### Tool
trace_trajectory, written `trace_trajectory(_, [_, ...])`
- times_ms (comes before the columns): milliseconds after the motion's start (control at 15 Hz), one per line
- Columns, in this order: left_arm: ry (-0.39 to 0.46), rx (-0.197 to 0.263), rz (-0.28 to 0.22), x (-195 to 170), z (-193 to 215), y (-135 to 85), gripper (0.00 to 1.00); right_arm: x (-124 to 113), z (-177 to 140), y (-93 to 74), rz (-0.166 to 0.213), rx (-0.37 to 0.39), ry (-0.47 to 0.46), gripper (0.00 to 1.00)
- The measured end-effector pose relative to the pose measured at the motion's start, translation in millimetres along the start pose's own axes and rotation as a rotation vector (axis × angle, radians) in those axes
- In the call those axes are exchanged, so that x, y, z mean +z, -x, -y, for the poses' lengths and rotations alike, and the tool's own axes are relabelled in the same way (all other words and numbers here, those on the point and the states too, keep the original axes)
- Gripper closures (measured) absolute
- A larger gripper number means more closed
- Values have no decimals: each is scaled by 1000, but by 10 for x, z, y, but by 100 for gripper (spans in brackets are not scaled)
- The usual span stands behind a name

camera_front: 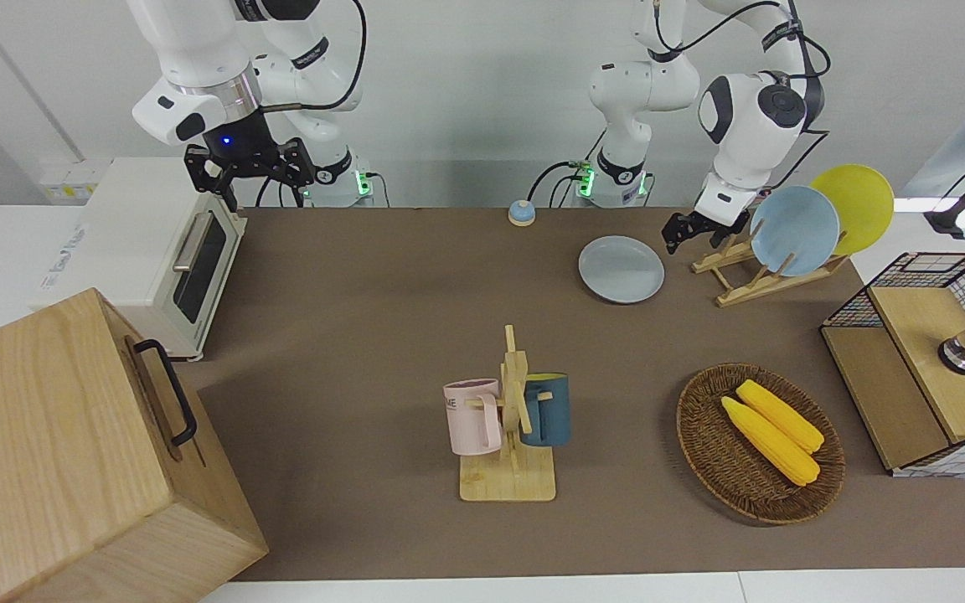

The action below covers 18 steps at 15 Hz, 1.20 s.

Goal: Pick gray plate from table and place it on lower plate rack with left arm
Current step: 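Move the left gripper over to the edge of the gray plate, then grip the gray plate's edge with the left gripper and lift it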

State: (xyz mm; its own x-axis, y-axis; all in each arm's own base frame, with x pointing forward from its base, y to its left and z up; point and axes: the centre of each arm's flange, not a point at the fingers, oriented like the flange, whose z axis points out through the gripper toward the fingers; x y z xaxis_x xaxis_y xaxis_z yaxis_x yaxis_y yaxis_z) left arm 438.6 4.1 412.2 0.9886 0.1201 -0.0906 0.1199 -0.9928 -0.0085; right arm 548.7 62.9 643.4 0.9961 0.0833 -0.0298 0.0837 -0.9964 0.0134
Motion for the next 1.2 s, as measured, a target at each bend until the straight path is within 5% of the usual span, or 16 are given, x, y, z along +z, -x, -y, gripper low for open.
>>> trace_trajectory(1200, [17,-51,185,1145,-29,107,4,0,0,0,0,0,0,1])
